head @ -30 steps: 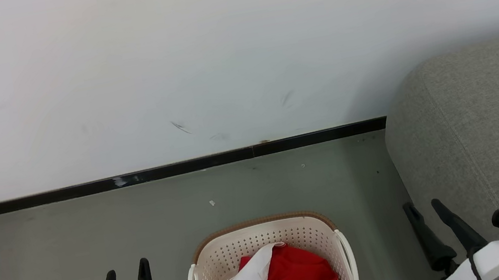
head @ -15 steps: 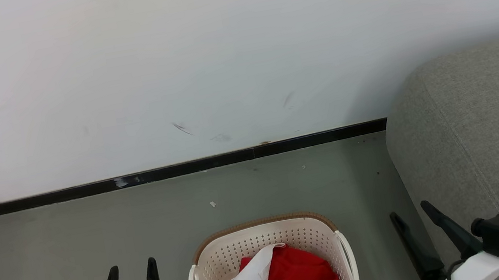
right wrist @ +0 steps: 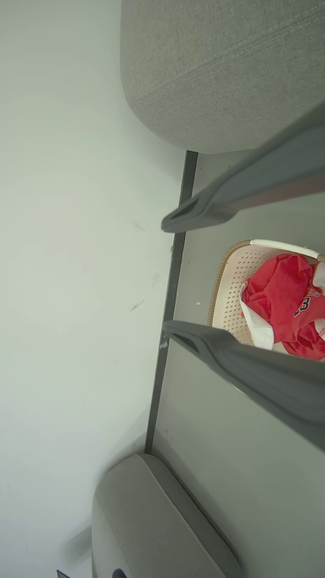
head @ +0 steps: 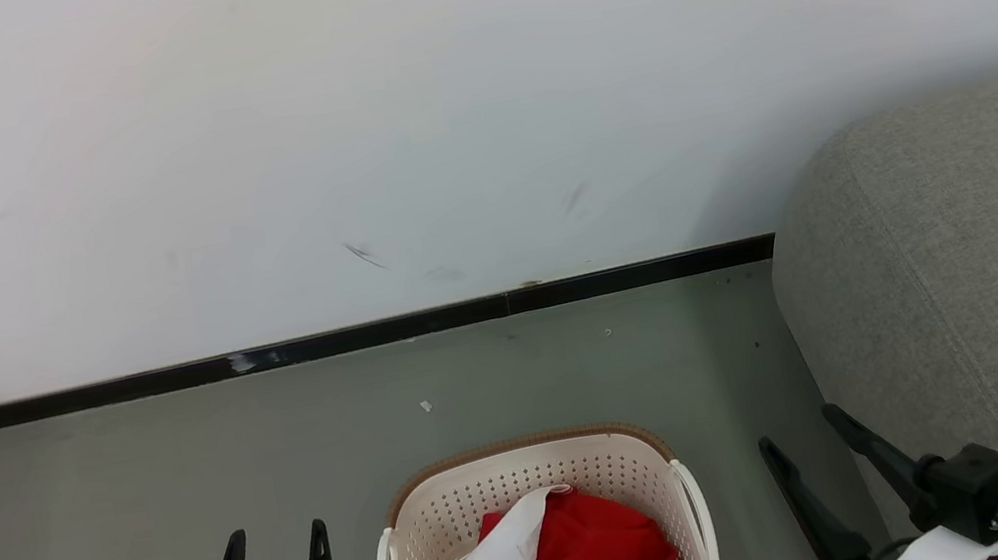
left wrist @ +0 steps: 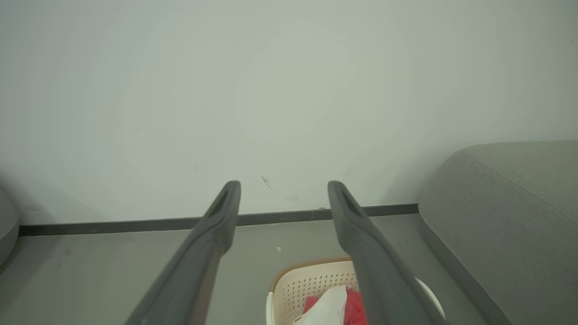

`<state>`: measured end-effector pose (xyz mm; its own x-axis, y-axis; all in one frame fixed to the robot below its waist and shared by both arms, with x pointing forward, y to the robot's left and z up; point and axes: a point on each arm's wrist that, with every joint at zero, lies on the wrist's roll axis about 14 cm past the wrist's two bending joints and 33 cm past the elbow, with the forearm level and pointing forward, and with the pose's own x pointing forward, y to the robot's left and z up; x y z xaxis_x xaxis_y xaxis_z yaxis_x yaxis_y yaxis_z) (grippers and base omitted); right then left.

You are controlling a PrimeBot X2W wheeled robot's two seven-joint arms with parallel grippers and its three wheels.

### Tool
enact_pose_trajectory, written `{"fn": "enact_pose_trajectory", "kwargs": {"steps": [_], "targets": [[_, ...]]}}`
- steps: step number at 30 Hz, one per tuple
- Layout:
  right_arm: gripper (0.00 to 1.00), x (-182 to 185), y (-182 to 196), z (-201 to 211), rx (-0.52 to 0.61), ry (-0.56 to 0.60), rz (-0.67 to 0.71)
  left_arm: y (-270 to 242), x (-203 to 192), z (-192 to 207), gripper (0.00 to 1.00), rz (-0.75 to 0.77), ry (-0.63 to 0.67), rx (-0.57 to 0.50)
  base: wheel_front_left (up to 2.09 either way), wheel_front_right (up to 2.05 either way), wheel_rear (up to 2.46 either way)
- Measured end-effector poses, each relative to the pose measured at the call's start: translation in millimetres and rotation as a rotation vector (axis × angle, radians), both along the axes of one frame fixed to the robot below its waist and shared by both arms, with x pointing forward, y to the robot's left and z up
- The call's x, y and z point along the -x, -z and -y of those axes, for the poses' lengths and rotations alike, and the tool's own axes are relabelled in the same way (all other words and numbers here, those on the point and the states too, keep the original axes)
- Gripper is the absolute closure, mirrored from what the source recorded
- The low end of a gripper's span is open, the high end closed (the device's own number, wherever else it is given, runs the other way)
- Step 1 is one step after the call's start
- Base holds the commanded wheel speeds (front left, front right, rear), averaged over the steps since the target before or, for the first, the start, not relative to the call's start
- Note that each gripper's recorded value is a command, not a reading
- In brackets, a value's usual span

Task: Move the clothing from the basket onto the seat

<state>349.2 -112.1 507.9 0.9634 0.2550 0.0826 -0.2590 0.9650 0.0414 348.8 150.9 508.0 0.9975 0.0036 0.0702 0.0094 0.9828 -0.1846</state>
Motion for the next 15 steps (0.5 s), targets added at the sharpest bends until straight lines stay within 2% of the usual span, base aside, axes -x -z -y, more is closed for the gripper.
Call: {"fn": "enact_pose_trajectory", "kwargs": {"steps": [15], "targets": [[0.00, -1.1, 0.7, 1.0, -0.006, 0.004, -0.003, 6.3, -0.5, -2.0, 0.00, -0.021, -0.008, 0.003, 0.00, 0.00, 0.00]]}}
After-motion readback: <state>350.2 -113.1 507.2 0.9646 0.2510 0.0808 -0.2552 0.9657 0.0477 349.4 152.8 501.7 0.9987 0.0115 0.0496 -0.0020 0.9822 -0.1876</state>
